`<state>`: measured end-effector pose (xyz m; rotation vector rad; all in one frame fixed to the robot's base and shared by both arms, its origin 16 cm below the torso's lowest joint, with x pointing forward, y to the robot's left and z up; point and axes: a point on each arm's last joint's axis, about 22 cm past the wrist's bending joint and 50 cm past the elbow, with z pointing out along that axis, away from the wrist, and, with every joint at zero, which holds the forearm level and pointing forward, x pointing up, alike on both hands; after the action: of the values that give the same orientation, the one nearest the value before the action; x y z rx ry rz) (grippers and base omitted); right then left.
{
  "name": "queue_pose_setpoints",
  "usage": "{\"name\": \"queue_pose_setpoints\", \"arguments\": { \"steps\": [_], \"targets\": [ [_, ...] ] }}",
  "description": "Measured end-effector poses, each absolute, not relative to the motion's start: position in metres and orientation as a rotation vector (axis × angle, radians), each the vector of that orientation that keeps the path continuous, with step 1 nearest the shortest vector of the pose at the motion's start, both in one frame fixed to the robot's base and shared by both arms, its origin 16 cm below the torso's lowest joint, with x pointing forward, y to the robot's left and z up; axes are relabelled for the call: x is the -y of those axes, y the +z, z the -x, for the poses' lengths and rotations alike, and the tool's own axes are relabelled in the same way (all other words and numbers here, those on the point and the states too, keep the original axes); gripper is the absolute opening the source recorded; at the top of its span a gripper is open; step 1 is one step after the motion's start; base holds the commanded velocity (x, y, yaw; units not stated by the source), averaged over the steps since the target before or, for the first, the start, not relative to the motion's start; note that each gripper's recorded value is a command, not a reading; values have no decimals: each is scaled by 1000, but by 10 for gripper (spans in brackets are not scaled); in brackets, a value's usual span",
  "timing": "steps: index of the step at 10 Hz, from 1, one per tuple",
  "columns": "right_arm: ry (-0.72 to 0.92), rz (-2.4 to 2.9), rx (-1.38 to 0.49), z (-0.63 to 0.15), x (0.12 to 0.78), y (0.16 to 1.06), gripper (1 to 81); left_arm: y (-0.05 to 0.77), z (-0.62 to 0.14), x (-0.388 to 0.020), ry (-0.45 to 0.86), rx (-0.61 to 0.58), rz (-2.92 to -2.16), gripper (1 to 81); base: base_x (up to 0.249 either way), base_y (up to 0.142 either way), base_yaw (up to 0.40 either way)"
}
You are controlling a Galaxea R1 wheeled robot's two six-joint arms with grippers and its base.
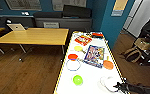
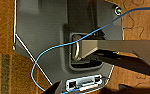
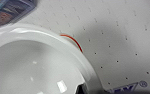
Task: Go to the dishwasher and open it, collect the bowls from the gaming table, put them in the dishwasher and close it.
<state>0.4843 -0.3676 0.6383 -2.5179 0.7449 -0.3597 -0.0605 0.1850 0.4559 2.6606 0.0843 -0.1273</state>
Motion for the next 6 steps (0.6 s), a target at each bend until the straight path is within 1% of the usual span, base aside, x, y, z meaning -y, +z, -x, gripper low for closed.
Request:
{"name": "queue_pose_setpoints", "arguments": {
  "steps": [3,6],
  "targets": [
    [-356,2502,-776,-478,369,633,10,456,61,-185,-130,-84,-2661,811,0,0,0],
    [-297,2522,-767,-461,379,652,10,456,61,-179,-127,-86,-2654,811,0,0,0]
  ]
}}
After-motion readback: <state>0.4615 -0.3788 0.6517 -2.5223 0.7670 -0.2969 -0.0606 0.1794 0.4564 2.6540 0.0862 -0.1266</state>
